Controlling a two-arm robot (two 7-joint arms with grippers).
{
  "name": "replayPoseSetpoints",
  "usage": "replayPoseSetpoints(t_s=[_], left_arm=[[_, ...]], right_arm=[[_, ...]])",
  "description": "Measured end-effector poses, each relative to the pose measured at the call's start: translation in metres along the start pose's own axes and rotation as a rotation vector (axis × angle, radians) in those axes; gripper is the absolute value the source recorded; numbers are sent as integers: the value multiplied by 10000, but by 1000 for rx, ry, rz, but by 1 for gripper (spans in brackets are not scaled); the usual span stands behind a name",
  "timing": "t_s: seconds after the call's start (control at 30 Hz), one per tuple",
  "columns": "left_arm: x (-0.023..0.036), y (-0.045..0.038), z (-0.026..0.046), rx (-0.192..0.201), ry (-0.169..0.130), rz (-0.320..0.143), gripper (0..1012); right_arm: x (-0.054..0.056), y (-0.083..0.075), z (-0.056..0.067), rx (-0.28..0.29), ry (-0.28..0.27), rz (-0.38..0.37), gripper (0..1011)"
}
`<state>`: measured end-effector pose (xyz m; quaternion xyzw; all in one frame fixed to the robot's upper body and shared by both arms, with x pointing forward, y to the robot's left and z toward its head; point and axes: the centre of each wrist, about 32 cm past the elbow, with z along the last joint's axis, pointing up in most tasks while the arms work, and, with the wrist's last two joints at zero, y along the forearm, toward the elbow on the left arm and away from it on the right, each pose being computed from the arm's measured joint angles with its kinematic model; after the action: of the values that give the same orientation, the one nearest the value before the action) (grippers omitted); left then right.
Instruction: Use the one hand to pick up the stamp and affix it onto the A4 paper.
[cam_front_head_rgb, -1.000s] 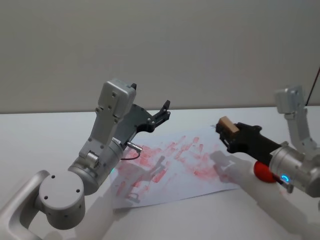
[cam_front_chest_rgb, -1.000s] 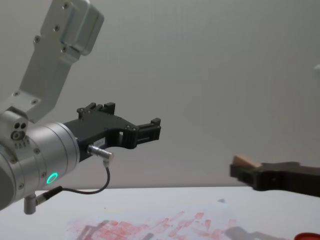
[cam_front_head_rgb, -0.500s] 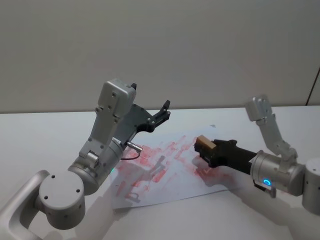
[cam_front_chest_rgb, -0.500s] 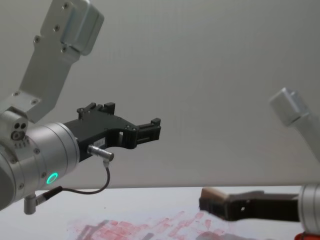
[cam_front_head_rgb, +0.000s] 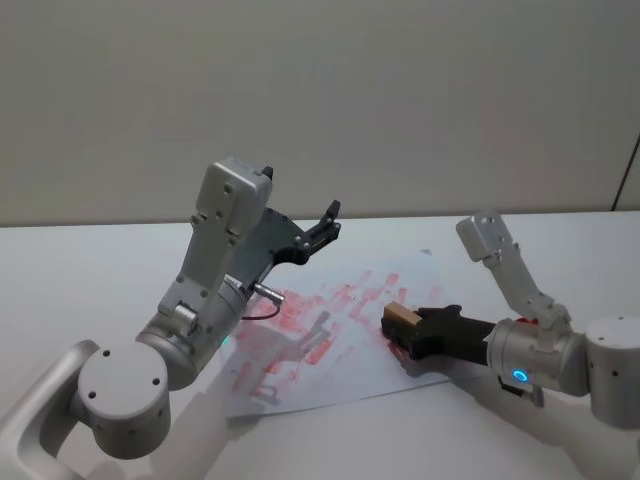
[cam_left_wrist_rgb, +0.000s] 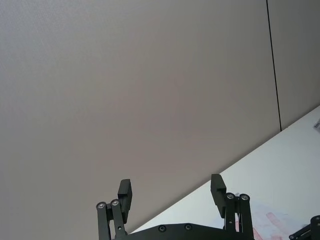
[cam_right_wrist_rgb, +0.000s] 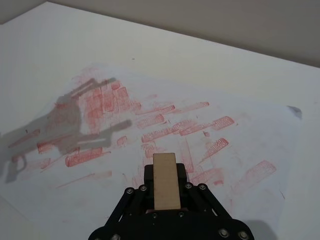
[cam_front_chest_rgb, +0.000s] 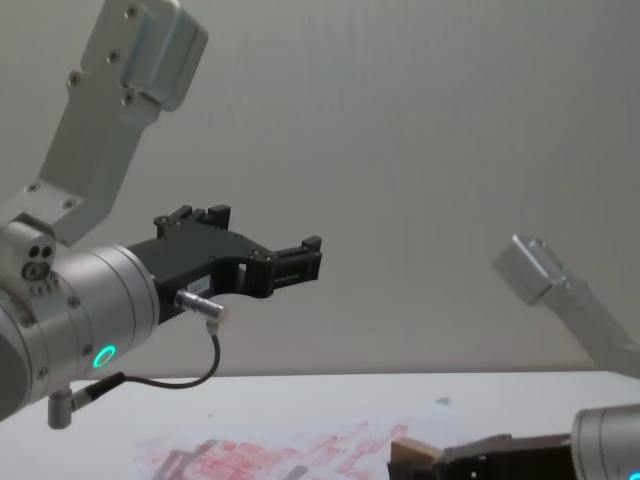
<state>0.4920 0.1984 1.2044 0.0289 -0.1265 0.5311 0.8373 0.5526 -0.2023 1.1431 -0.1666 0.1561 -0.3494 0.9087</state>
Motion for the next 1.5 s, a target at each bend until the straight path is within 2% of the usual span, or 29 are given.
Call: replayPoseSetpoints(t_s=[0.5,0.77,0.93,1.23,1.5], left_arm=[[0,0,0,0,0,0,1001],[0,0,0,0,0,0,1001],[0,0,0,0,0,0,1001],[0,0,0,0,0,0,1001],[0,0,0,0,0,0,1001]], right_arm=[[-1,27,3,-47,-20,-12,219],[-8,33,-13,-24,-52,-20,219],[-8,27,0,11,-80,-26,219],[-22,-33,103,144,-147,-35,219],[-34,-145,138,258,-190,-69,219]])
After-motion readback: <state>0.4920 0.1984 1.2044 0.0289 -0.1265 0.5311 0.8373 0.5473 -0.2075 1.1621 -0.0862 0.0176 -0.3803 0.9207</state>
